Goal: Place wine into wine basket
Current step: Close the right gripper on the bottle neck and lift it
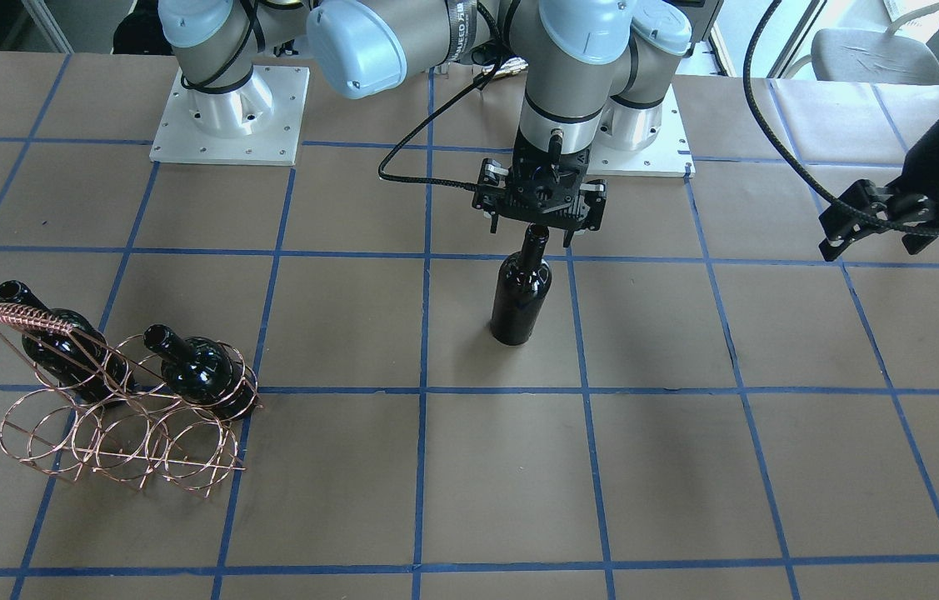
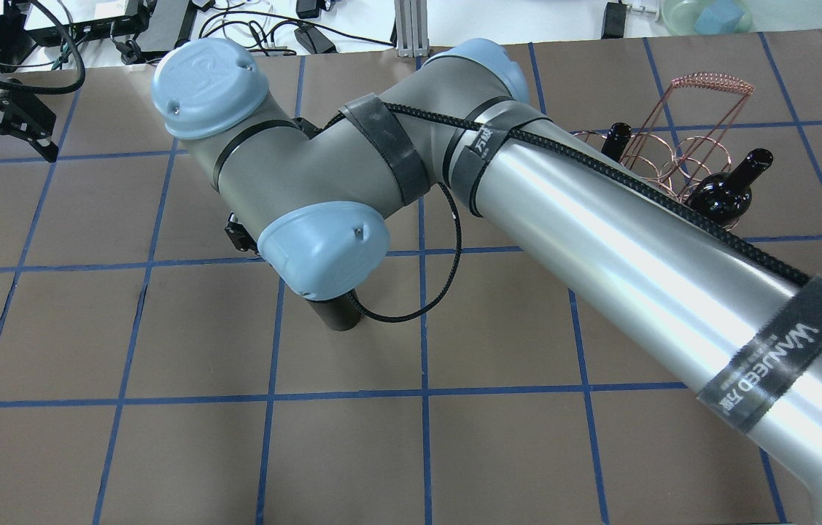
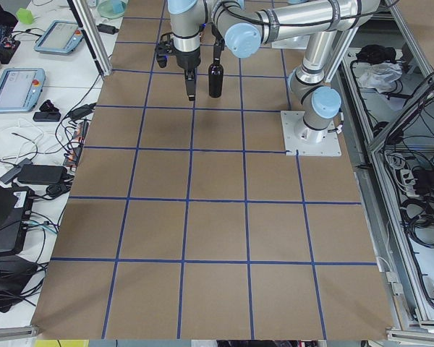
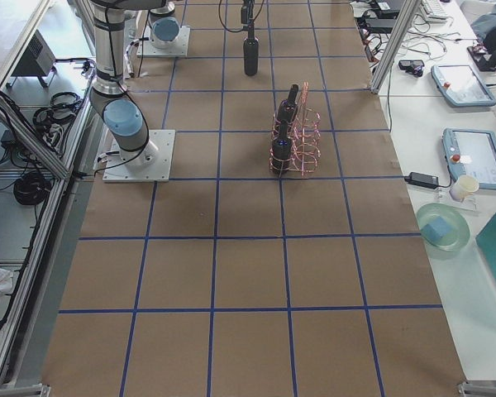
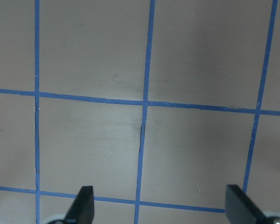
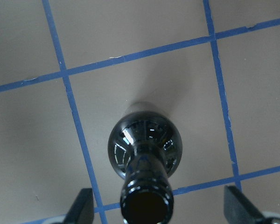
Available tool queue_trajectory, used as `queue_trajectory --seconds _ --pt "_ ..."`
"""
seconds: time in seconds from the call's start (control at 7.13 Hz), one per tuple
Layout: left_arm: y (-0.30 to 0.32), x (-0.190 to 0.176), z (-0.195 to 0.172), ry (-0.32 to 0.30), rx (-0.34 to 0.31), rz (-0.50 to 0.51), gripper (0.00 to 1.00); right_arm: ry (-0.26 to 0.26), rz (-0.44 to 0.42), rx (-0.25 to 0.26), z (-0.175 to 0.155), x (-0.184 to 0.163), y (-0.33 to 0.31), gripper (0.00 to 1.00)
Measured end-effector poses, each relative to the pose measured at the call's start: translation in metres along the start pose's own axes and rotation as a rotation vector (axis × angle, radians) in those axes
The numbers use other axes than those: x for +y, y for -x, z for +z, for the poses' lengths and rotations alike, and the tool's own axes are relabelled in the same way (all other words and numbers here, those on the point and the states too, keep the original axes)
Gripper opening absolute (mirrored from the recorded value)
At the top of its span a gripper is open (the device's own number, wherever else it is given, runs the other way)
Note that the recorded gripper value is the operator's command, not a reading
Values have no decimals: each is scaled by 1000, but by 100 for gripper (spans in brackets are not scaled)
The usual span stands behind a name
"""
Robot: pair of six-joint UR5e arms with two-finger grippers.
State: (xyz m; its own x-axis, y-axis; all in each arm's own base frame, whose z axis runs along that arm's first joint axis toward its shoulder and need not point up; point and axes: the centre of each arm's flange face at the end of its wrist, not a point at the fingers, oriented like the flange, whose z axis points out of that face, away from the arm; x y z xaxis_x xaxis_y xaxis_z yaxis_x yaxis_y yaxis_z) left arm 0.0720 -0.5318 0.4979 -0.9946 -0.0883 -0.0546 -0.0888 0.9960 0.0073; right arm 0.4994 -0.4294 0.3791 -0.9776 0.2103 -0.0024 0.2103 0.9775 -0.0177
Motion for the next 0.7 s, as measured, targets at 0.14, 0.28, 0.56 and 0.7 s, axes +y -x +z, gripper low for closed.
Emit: queue_trajectory --seconds 0.14,0.28,0.56,0.7 --pt "0 0 1 1 1 0 100 -5 -7 -5 1 0 0 90" --pt "-1 0 1 2 1 1 100 -10 -10 -17 1 -1 0 85" --pt "-2 1 5 9 3 2 100 -11 -11 -26 1 -1 0 78" --pt "-3 1 7 12 5 3 100 -14 -11 -25 1 -2 0 79"
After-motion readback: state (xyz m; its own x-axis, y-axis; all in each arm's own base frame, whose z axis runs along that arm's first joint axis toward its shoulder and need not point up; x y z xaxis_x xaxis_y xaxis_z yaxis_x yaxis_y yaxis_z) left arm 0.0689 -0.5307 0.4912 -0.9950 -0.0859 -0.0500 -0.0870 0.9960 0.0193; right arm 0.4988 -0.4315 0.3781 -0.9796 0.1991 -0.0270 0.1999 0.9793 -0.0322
